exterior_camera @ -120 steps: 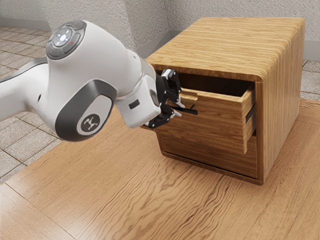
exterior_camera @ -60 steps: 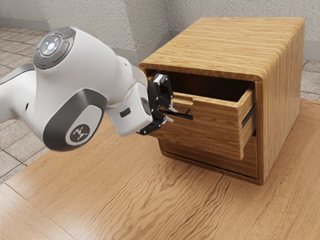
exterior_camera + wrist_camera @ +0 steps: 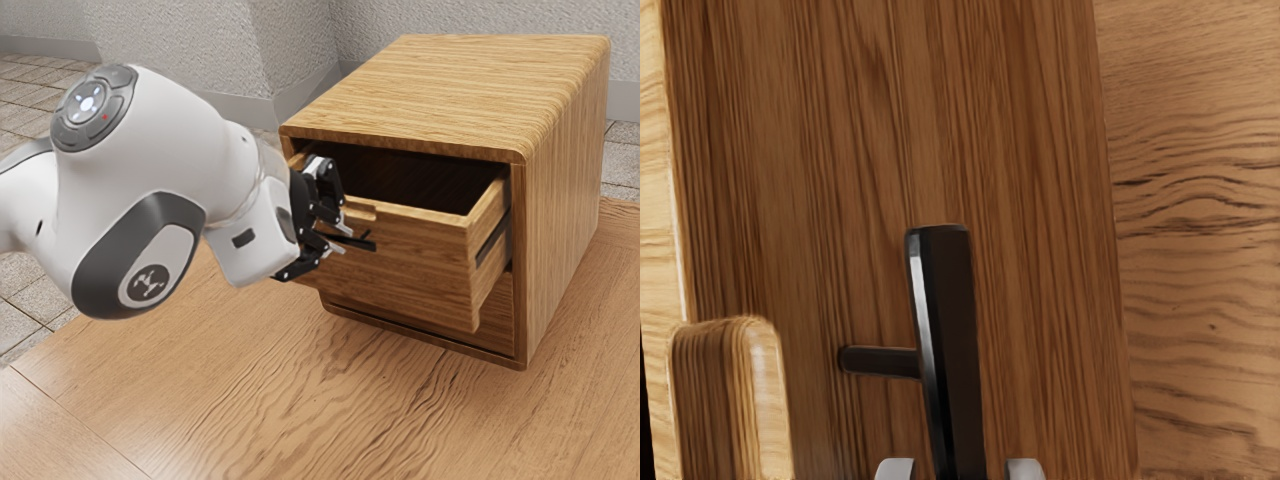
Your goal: Pull the drawer handle with one arm to open the drawer
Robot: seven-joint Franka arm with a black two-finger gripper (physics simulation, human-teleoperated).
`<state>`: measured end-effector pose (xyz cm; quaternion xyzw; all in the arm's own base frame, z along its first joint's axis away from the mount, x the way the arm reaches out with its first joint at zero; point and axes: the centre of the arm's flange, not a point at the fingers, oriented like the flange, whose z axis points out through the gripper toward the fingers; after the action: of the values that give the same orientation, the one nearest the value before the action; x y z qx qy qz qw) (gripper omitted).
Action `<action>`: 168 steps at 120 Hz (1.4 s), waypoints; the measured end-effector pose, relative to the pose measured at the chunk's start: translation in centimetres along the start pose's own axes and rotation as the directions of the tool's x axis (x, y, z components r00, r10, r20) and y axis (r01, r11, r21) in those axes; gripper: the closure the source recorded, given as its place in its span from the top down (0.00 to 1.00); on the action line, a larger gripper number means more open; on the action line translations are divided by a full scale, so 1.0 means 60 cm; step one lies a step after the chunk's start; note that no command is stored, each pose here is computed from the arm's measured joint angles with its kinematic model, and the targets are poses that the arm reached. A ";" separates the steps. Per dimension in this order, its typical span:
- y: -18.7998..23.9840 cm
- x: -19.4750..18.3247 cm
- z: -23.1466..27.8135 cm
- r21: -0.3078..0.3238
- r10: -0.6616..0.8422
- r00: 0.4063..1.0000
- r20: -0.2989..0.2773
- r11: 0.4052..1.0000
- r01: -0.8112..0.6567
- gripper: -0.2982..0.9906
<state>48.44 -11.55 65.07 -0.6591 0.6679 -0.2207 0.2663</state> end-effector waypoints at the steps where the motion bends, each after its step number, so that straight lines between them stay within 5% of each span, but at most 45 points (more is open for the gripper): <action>1: 0.001 0.000 -0.001 0.000 0.000 1.000 0.001 1.000 0.000 0.26; 168: 0.076 -0.002 -0.057 0.008 -0.018 0.999 0.051 1.000 0.017 0.28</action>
<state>42.76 -11.47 64.76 -0.6693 0.6542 -0.2086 0.2836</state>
